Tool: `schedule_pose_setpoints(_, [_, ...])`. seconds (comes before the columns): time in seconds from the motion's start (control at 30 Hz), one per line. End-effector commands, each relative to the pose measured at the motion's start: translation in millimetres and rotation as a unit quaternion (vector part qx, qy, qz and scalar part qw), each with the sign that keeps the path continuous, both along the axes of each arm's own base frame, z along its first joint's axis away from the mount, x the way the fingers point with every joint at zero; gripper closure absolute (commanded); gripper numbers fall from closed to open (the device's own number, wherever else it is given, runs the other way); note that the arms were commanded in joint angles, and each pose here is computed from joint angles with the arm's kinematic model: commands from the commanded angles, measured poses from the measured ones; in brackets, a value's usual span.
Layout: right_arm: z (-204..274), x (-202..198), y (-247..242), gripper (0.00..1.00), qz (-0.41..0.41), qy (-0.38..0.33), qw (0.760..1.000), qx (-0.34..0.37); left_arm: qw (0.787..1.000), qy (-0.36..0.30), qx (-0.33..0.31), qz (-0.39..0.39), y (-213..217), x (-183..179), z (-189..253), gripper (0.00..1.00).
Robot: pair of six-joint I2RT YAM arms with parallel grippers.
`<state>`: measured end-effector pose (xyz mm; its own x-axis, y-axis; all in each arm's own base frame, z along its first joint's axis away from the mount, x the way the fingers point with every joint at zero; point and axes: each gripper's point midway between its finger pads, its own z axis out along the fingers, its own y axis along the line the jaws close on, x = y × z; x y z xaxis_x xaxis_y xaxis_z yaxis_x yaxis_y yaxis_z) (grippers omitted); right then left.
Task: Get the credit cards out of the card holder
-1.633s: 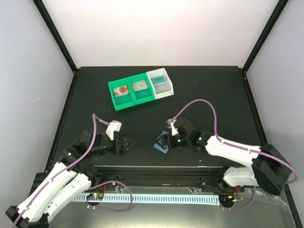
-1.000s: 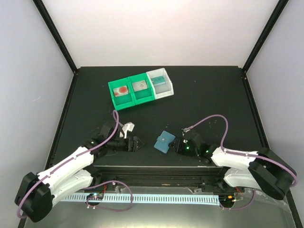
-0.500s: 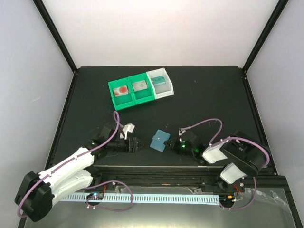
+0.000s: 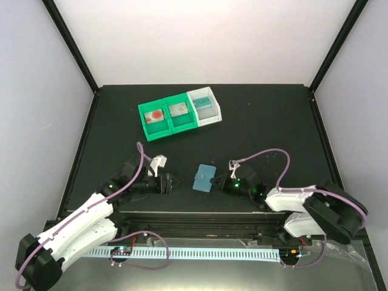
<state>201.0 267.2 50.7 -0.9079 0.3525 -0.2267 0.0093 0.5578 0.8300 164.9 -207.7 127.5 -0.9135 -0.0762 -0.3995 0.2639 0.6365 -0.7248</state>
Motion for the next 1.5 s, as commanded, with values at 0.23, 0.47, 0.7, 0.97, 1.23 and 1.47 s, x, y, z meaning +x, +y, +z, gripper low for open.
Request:
schedule_pose_setpoints(0.23, [55.4, -18.3, 21.6, 0.99, 0.05, -0.056, 0.994, -0.076, 0.998, -0.043, 0.037, 0.019, 0.3, 8.0, 29.6, 0.4])
schedule_pose_setpoints(0.47, [81.0, -34.8, 58.9, 0.99, 0.097, -0.077, 0.99, -0.061, 1.0, -0.011, -0.004, -0.026, -25.0, -0.4, 19.0, 0.4])
schedule_pose_setpoints(0.7, [93.7, -50.7, 82.1, 0.99, 0.127, -0.094, 0.986, -0.054, 0.999, -0.01, 0.032, -0.017, -16.7, 1.1, -0.9, 0.45])
schedule_pose_setpoints(0.97, [105.6, -58.4, 92.5, 0.99, 0.141, -0.112, 0.982, -0.05, 0.997, 0.003, 0.079, -0.011, -5.6, -0.2, -23.9, 0.5])
schedule_pose_setpoints(1.23, [109.9, -60.1, 94.6, 0.99, 0.145, -0.116, 0.982, -0.043, 0.993, 0.004, 0.116, -0.004, 5.2, 0.2, -34.2, 0.56])
schedule_pose_setpoints(1.47, [111.9, -59.2, 91.5, 0.99, 0.143, -0.123, 0.981, -0.047, 0.991, 0.003, 0.135, -0.006, 11.1, -1.9, -40.2, 0.61])
